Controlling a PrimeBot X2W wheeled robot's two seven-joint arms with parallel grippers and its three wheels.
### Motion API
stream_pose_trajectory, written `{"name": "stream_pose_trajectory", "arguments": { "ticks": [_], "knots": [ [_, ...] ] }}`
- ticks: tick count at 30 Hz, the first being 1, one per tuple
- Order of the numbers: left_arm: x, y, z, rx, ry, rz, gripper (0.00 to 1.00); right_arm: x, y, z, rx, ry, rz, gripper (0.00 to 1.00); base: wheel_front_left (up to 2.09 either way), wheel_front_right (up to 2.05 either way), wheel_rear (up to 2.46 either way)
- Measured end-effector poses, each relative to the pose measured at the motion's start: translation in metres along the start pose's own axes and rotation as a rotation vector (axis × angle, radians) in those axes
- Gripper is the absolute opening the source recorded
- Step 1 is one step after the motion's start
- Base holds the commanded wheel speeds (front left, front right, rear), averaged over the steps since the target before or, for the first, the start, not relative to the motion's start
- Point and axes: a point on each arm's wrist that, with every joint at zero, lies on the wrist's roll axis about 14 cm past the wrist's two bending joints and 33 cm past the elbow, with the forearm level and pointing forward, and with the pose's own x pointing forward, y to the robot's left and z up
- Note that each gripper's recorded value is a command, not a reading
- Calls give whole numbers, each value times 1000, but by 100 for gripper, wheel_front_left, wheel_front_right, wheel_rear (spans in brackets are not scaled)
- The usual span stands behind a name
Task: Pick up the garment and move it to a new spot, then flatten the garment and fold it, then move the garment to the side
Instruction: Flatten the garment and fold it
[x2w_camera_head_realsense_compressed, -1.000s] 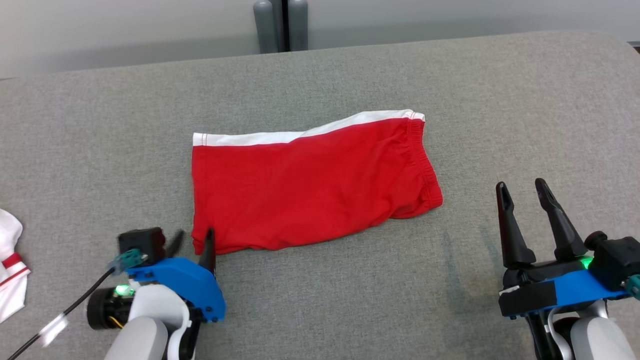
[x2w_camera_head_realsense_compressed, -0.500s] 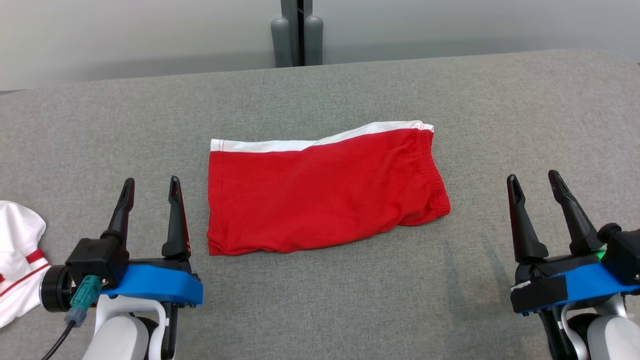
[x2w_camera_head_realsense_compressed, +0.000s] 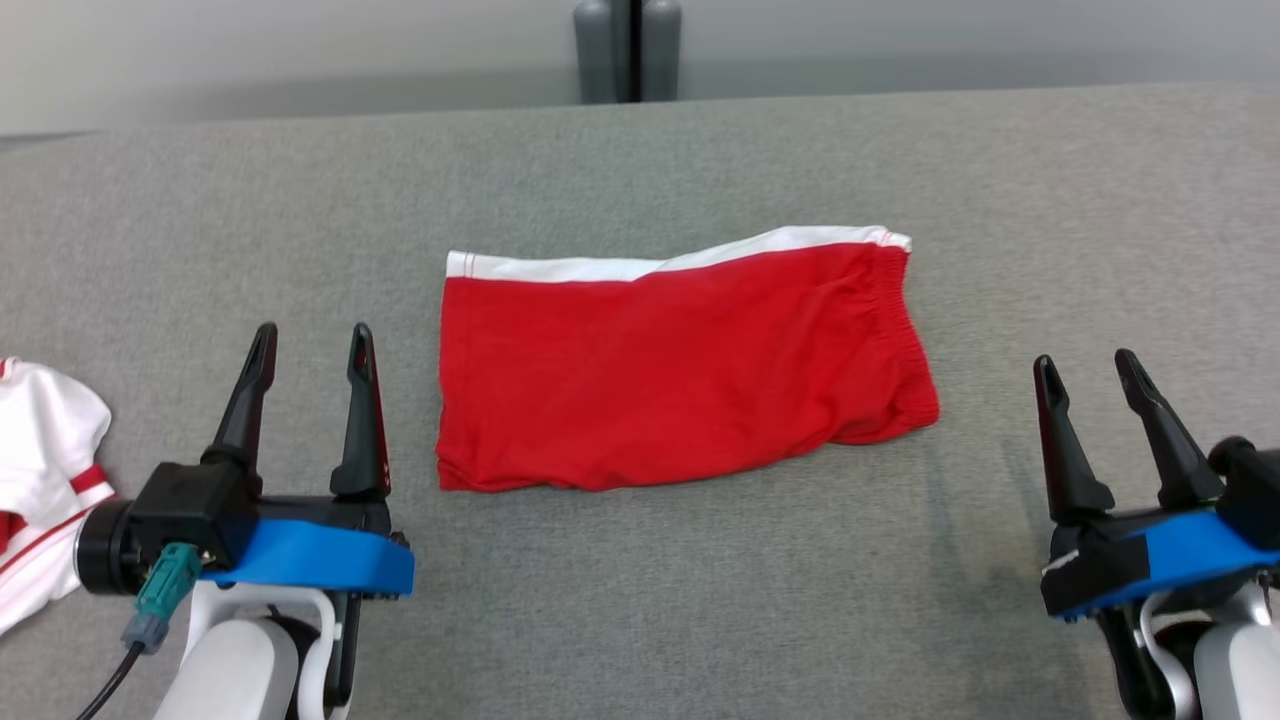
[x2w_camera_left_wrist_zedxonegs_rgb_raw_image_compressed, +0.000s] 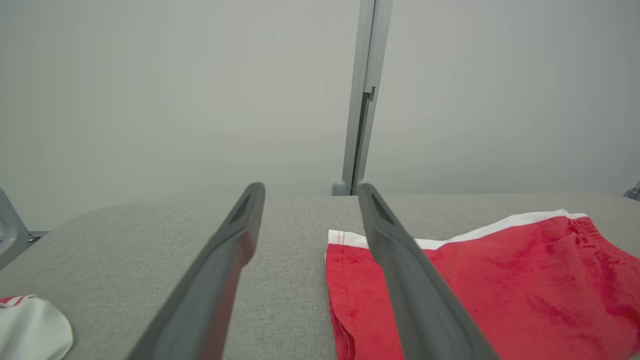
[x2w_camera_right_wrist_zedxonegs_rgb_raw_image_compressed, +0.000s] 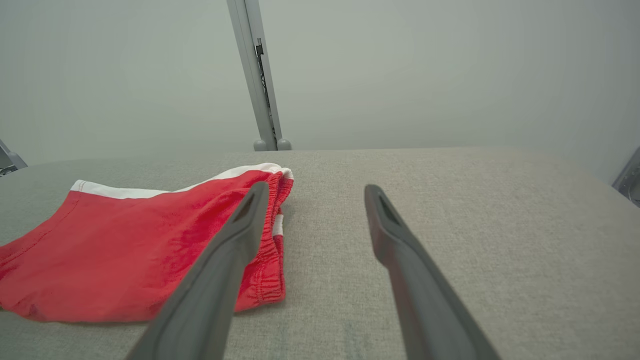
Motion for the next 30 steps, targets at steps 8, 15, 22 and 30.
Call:
{"name": "stream_pose_trajectory", "arguments": {
  "ticks": [8, 15, 22, 30],
  "knots": [
    [11, 10, -2, 5, -25, 28, 100, 49, 31, -54, 18, 156, 110, 100, 0, 0, 0],
    [8, 26, -12, 12, -17, 71, 100, 69, 39, -117, 47, 323, 131, 100, 0, 0, 0],
    [5, 30, -14, 21, -16, 86, 100, 71, 50, -132, 95, 364, 169, 0, 0, 0, 0],
    [6, 24, -6, 22, -37, 77, 100, 57, 26, -119, 111, 316, 137, 0, 0, 0, 0]
  ]
}}
